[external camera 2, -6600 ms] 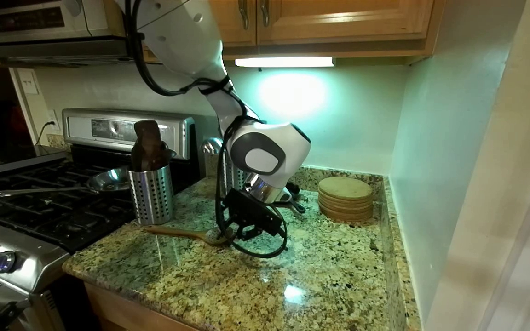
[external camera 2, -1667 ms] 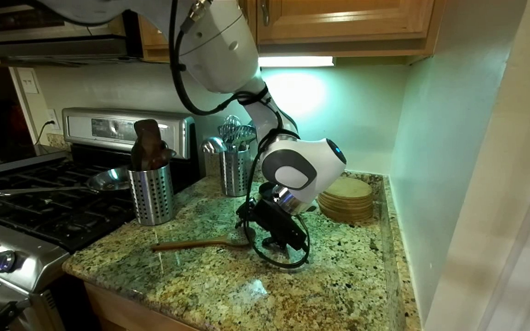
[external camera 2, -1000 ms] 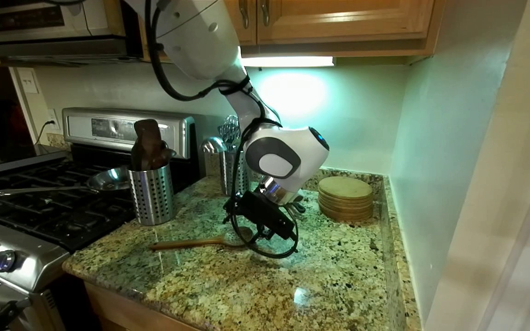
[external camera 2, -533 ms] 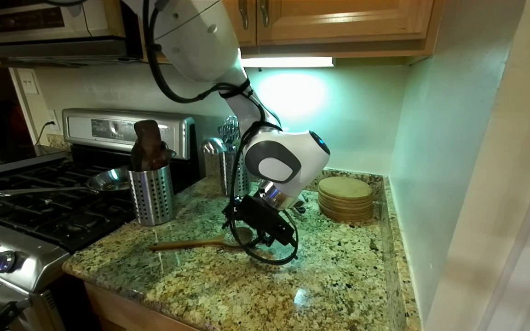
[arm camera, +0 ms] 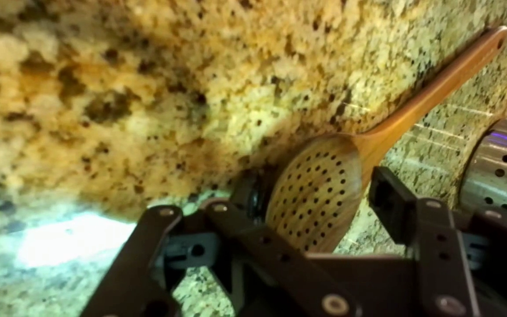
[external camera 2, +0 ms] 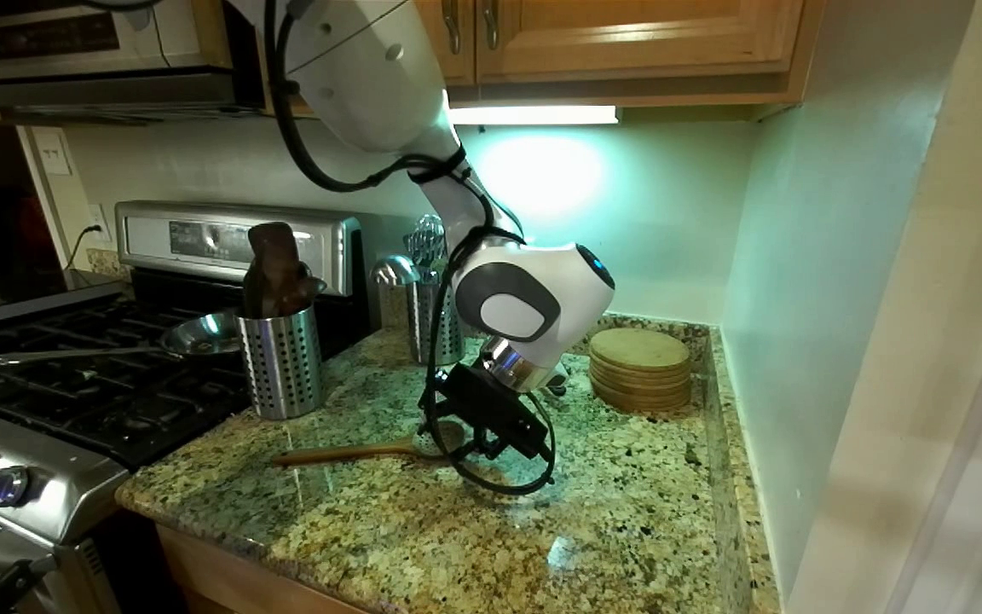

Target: Pick up the wooden spoon from the counter and put it in the metal container

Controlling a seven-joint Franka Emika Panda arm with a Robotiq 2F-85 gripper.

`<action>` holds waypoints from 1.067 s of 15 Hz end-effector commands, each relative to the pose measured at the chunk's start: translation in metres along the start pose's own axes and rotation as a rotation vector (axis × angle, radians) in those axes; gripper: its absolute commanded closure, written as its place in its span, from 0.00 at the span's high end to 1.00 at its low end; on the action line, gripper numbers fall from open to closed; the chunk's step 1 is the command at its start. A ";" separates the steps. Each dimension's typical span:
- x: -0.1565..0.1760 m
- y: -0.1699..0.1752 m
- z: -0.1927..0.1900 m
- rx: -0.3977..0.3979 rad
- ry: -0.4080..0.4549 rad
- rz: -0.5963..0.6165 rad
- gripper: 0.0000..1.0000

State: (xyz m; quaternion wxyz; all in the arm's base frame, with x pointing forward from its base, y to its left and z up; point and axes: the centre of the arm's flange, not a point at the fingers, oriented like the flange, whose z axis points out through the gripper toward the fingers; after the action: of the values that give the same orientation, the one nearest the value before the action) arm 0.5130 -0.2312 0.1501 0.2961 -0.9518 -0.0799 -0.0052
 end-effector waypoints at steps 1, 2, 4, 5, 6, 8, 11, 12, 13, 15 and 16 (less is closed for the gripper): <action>-0.005 -0.007 -0.002 -0.028 0.025 0.002 0.72; -0.005 -0.007 -0.002 -0.031 0.026 0.004 0.72; -0.005 -0.006 -0.002 -0.028 0.037 0.010 0.63; -0.005 -0.005 -0.003 -0.033 0.044 0.016 0.53; -0.004 -0.004 -0.003 -0.036 0.051 0.018 0.43; -0.002 -0.003 -0.004 -0.047 0.070 0.026 0.33; 0.000 -0.001 -0.005 -0.057 0.084 0.034 0.09; 0.000 0.000 -0.006 -0.059 0.086 0.035 0.08; 0.000 0.001 -0.006 -0.060 0.088 0.040 0.05; -0.001 0.001 -0.006 -0.052 0.096 0.045 0.09; -0.001 0.001 -0.006 -0.053 0.100 0.050 0.09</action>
State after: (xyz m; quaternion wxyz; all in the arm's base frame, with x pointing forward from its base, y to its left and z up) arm 0.5194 -0.2383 0.1518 0.2775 -0.9584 -0.0549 -0.0369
